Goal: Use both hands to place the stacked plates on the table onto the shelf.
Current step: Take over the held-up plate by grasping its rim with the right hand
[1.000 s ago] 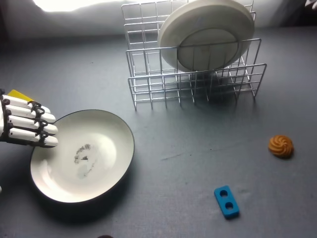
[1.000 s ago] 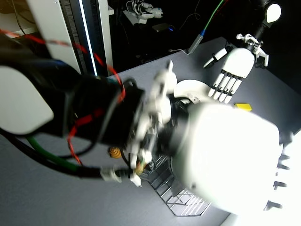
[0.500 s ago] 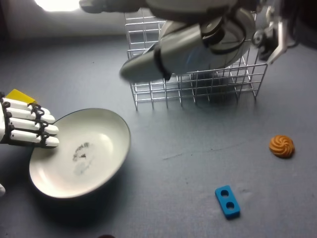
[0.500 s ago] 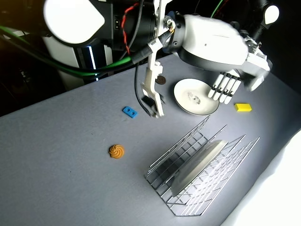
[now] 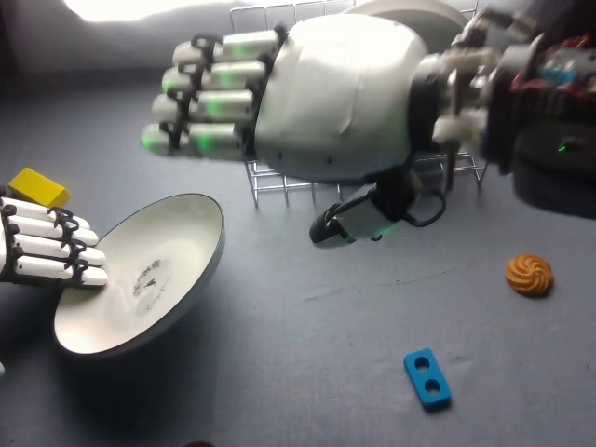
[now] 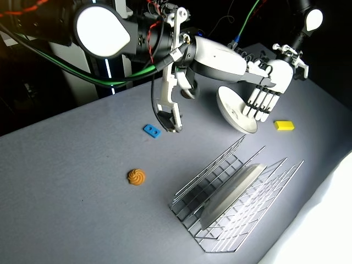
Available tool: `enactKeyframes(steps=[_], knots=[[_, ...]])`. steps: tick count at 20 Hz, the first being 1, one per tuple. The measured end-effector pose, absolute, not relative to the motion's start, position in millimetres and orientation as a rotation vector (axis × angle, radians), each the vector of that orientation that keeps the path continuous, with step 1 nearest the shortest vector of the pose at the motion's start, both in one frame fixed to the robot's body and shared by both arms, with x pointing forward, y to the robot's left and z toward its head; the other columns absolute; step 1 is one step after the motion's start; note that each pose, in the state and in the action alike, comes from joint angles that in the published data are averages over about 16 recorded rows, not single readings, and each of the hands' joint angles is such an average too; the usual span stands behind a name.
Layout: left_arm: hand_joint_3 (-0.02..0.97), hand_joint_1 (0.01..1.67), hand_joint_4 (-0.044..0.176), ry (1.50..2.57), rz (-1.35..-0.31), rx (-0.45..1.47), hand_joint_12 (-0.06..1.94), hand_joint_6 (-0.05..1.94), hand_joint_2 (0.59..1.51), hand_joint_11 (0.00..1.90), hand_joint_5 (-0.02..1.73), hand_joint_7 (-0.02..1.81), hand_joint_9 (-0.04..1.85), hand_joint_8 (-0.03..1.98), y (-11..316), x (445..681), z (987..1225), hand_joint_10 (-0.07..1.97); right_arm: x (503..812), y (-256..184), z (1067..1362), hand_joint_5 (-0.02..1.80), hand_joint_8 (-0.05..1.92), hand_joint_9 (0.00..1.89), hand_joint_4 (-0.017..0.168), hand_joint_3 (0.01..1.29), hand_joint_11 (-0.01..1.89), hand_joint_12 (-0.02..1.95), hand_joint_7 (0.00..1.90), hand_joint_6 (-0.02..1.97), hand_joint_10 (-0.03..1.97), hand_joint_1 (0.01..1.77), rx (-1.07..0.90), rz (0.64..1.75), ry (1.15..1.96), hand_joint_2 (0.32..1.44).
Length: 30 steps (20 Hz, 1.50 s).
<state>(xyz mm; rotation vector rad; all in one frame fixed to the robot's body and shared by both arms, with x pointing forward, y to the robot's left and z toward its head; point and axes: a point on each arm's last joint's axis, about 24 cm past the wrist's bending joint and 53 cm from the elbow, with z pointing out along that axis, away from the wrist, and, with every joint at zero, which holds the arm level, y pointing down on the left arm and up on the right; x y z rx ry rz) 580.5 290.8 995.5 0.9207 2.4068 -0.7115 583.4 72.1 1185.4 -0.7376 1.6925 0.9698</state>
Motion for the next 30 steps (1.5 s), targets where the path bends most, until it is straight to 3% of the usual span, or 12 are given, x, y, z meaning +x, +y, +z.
enactKeyframes(steps=[5, 9, 18, 25, 30], knots=[[0.020, 0.02, 0.000, 2.409, -0.716, 0.922, 0.01, 0.00, 1.125, 0.02, 0.01, -0.01, -0.01, -0.02, 290.6, 579.3, 994.9, -0.03, 576.2, 91.4, 1159.8, 0.02, 0.01, 0.02, 0.002, 0.01, 0.01, 0.00, 0.01, 0.02, 0.00, 1.03, -0.782, 0.971, 1.707, 0.91], [0.020, 0.02, -0.001, 2.410, -0.717, 0.923, 0.01, 0.00, 1.125, 0.02, 0.01, -0.01, -0.01, -0.02, 290.6, 578.7, 994.6, -0.03, 572.4, 106.1, 1140.3, 0.02, 0.01, 0.02, 0.002, 0.01, 0.01, 0.00, 0.02, 0.02, 0.00, 1.12, -0.773, 1.003, 1.750, 0.93], [0.021, 0.02, -0.001, 2.411, -0.720, 0.926, 0.01, 0.00, 1.125, 0.02, 0.01, -0.01, -0.01, -0.02, 290.3, 578.1, 994.4, -0.03, 566.6, 131.6, 1094.7, 0.02, 0.01, 0.02, 0.003, 0.01, 0.01, 0.00, 0.02, 0.02, 0.00, 1.16, -0.736, 1.059, 1.848, 0.94], [0.021, 0.02, -0.002, 2.411, -0.721, 0.927, 0.01, 0.00, 1.125, 0.02, 0.01, -0.01, -0.01, -0.02, 289.9, 577.8, 994.2, -0.03, 570.9, 149.3, 1071.3, 0.02, 0.01, 0.02, 0.003, 0.01, 0.02, 0.01, 0.02, 0.02, 0.00, 1.18, -0.732, 1.062, 1.868, 0.96], [0.021, 0.02, -0.004, 2.411, -0.723, 0.928, 0.01, 0.00, 1.125, 0.02, 0.01, -0.01, -0.01, -0.02, 289.4, 577.6, 993.8, -0.03, 576.6, 160.1, 1064.3, 0.04, 0.01, 0.03, 0.003, 0.01, 0.02, 0.16, 0.03, 0.02, 0.00, 1.19, -0.723, 1.063, 1.866, 1.00]])
